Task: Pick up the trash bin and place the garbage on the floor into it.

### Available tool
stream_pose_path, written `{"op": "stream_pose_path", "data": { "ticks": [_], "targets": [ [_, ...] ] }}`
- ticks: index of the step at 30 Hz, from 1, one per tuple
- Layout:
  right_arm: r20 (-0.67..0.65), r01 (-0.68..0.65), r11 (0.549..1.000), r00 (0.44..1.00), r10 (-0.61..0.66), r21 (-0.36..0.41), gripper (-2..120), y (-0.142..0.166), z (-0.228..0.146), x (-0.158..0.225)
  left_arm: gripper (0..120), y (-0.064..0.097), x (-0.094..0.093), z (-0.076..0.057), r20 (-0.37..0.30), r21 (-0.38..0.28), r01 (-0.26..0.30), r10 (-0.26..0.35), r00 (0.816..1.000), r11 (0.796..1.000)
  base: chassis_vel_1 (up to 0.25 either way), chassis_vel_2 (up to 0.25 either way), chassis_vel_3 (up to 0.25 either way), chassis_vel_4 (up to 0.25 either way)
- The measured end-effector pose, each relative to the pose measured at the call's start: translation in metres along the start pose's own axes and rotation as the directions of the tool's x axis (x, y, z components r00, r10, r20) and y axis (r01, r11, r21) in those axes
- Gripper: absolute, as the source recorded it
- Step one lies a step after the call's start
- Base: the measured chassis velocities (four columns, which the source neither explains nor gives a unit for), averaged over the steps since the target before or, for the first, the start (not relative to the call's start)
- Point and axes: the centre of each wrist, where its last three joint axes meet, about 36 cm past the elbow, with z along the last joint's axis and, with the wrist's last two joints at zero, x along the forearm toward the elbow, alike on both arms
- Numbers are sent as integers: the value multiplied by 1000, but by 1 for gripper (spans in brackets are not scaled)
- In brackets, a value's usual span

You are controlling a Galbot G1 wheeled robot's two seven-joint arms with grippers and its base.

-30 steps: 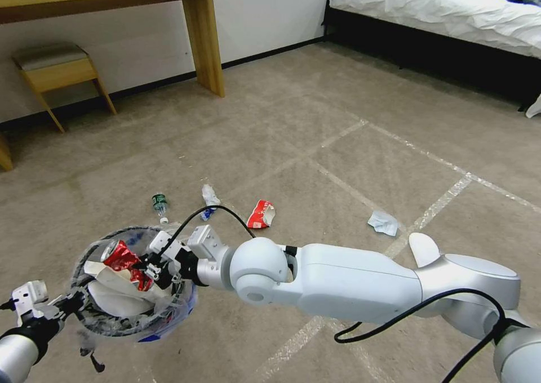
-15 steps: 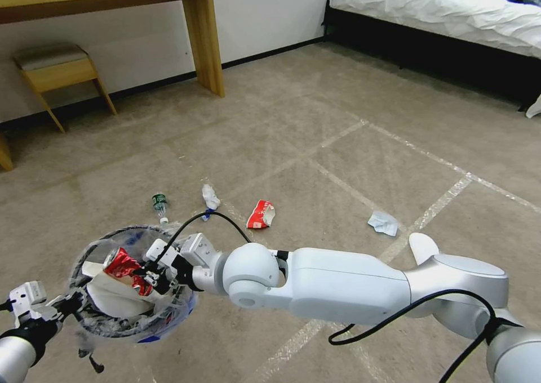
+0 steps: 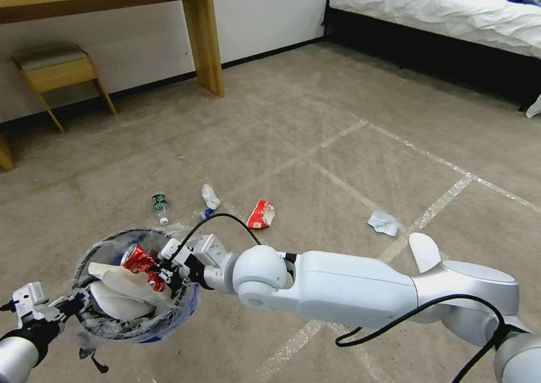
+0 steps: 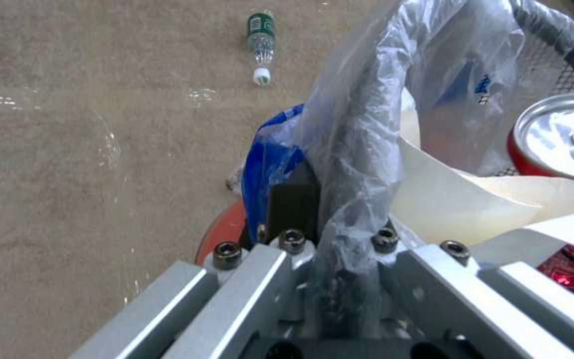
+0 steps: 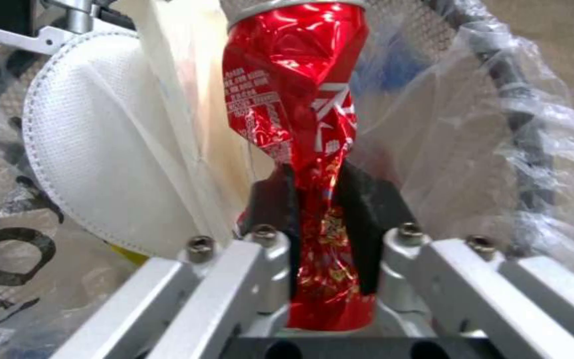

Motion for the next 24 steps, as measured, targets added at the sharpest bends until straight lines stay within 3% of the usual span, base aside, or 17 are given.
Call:
{"op": "stream_pose_path", "data": {
  "ticks": [2,6,9,13,17,21,24],
  "targets": [
    [1,-3,1000,1000,3,1,22,0,0,0,1,0,0,0,-1,0,0,0,1000,1000,0,0,0,0],
    [6,-7,1000,1000,7,1,42,0,-2,0,1,2,-1,1,-4,3,4,-4,1000,1000,0,0,0,0],
    [8,-9,1000,1000,9,0,47,-1,-3,0,1,2,-1,2,-5,5,4,-4,1000,1000,0,0,0,0],
    [10,-11,1000,1000,11,-1,70,-1,-3,-1,1,3,-2,3,-7,7,5,-5,1000,1000,0,0,0,0],
    [12,-11,1000,1000,11,-1,77,-1,-3,-1,1,4,-3,4,-9,9,6,-6,1000,1000,0,0,0,0],
    [24,-14,1000,1000,14,-3,95,-2,-6,-2,1,7,-4,5,-12,13,11,-11,1000,1000,0,0,0,0],
    [48,-16,1000,999,16,-7,99,-3,-13,-1,1,9,-6,7,-15,17,12,-12,1000,1000,0,0,0,0]
  ]
}}
